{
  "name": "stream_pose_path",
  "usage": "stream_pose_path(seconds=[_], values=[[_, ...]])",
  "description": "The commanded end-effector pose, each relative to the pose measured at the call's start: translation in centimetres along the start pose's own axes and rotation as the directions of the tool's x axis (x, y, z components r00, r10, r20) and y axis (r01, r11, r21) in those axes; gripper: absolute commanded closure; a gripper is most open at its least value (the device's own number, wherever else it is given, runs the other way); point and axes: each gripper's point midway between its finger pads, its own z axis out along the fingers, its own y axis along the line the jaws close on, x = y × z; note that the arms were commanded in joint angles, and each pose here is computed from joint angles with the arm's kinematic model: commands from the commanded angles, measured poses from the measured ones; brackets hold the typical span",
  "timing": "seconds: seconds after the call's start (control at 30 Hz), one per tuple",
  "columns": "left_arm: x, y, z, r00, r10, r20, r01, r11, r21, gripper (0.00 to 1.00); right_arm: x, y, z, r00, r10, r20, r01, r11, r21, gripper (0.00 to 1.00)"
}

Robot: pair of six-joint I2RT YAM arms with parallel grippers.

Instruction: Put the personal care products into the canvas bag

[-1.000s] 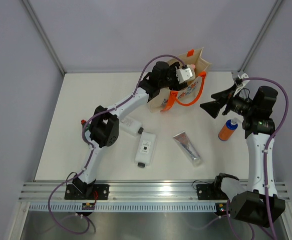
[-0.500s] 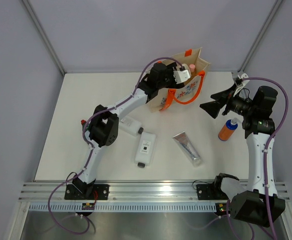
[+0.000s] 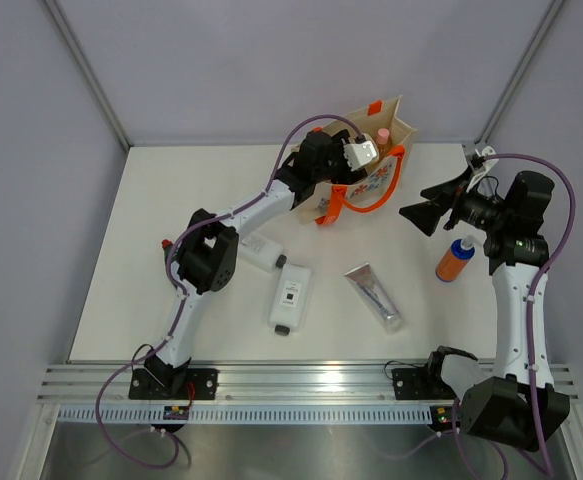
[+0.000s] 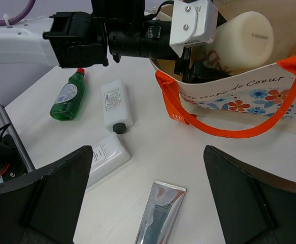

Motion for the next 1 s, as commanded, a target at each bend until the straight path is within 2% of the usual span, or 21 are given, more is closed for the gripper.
stream_pose_path(seconds=[0.0, 0.03, 0.07, 0.1, 0.5, 0.53, 0.6, 0.97], values=[[-4.2, 3.8, -0.5, 0.989, 0.018, 0.150, 0.001, 0.993, -0.120, 0.37, -0.7, 0.1, -0.1, 1.000, -0.020, 0.015, 0.020, 1.000, -0.016, 0.01], [-4.4, 4.1, -0.6, 0.988, 0.007, 0.154, 0.012, 0.992, -0.128, 0.35, -0.7, 0.2, -0.1, 1.000, -0.020, 0.014, 0.020, 1.000, -0.019, 0.00], [-4.6, 4.3, -0.8, 0.988, 0.002, 0.157, 0.018, 0.991, -0.132, 0.27, -0.6, 0.1, -0.1, 1.000, -0.021, 0.013, 0.021, 1.000, -0.020, 0.01], [-4.8, 4.5, -0.8, 0.987, 0.001, 0.160, 0.021, 0.990, -0.137, 0.24, -0.6, 0.1, -0.1, 1.000, -0.021, 0.012, 0.021, 1.000, -0.020, 0.00], [-8.3, 7.5, -3.3, 0.973, -0.053, 0.226, 0.097, 0.978, -0.186, 0.18, -0.2, -0.1, 0.0, 1.000, -0.011, 0.002, 0.011, 1.000, -0.021, 0.01], [-8.6, 7.7, -3.6, 0.971, -0.054, 0.231, 0.099, 0.977, -0.189, 0.08, -0.3, -0.2, 0.0, 1.000, -0.012, 0.002, 0.012, 1.000, -0.019, 0.01], [-8.5, 7.5, -3.6, 0.972, -0.058, 0.226, 0.101, 0.978, -0.184, 0.04, -0.3, -0.3, 0.0, 1.000, -0.015, 0.003, 0.015, 1.000, -0.016, 0.01], [-9.8, 7.6, -4.3, 0.963, -0.083, 0.256, 0.127, 0.978, -0.163, 0.01, -0.1, -0.7, -0.1, 1.000, -0.009, 0.000, 0.009, 1.000, -0.007, 0.00]])
